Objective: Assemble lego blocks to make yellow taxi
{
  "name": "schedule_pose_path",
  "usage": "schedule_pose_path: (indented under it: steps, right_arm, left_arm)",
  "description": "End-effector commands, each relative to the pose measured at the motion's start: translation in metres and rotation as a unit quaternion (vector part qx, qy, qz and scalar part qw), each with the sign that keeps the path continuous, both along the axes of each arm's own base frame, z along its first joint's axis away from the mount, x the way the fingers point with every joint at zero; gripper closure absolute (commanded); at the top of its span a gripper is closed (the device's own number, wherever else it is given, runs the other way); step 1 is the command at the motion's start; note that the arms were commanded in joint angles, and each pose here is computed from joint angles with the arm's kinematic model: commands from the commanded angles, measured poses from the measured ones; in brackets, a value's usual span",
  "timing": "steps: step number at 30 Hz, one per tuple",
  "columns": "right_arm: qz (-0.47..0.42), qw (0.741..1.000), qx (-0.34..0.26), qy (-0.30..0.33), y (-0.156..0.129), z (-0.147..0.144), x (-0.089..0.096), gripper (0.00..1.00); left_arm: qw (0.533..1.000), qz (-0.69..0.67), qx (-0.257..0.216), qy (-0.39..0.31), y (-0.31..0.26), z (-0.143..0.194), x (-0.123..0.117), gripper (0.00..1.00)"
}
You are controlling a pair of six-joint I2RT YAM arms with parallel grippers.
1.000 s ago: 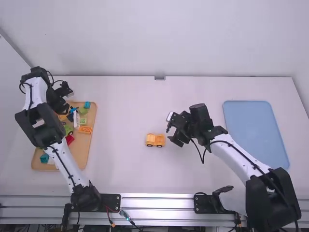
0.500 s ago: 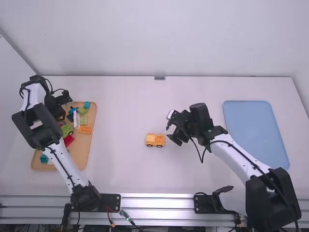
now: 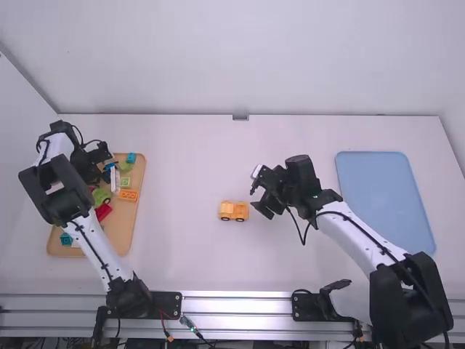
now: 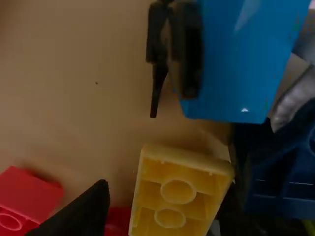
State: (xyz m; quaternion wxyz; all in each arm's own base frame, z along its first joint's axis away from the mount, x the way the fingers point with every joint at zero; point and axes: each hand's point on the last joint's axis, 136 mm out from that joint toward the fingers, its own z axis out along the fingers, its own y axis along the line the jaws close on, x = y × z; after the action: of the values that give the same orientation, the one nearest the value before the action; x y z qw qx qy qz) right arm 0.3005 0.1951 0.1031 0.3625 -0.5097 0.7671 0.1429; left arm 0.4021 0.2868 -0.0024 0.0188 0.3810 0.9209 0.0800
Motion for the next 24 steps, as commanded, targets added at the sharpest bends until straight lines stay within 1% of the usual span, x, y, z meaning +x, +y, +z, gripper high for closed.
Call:
schedule_pose_path:
  steps: [1, 2, 6, 8, 11, 18, 22, 24]
  right_arm:
    - [0.000, 1.000, 0.014, -0.016, 0.0036, 0.0171, 0.0059, 0.01]
    - [0.000, 1.000, 0.014, -0.015, 0.0036, 0.0169, 0.0058, 0.01]
    - [0.000, 1.000, 0.014, -0.016, 0.0036, 0.0170, 0.0058, 0.01]
    - [0.000, 1.000, 0.014, -0.015, 0.0035, 0.0169, 0.0057, 0.01]
    - [-0.001, 1.000, 0.014, -0.014, 0.0034, 0.0166, 0.0054, 0.01]
    - [0.000, 1.000, 0.014, -0.014, 0.0035, 0.0166, 0.0053, 0.01]
    - [0.000, 1.000, 0.014, -0.015, 0.0035, 0.0167, 0.0055, 0.01]
    - [0.000, 1.000, 0.014, -0.015, 0.0041, 0.0168, 0.0053, 0.01]
  left_arm:
    - [1.000, -0.001, -0.011, 0.005, -0.0002, -0.0065, -0.0076, 0.48]
    - [1.000, -0.002, -0.010, 0.004, -0.0003, -0.0065, -0.0072, 0.52]
    - [1.000, 0.011, -0.010, 0.001, 0.0008, -0.0057, -0.0062, 0.55]
    - [1.000, 0.010, -0.010, 0.002, 0.0004, -0.0058, -0.0069, 0.54]
    - [1.000, 0.010, -0.014, 0.007, -0.0014, -0.0063, -0.0094, 0.48]
    - [1.000, 0.013, -0.006, 0.014, 0.0025, -0.0062, -0.0128, 0.49]
    - [1.000, 0.014, -0.004, 0.015, 0.0040, -0.0061, -0.0140, 0.52]
    - [1.000, 0.012, -0.004, 0.017, 0.0023, -0.0062, -0.0132, 0.57]
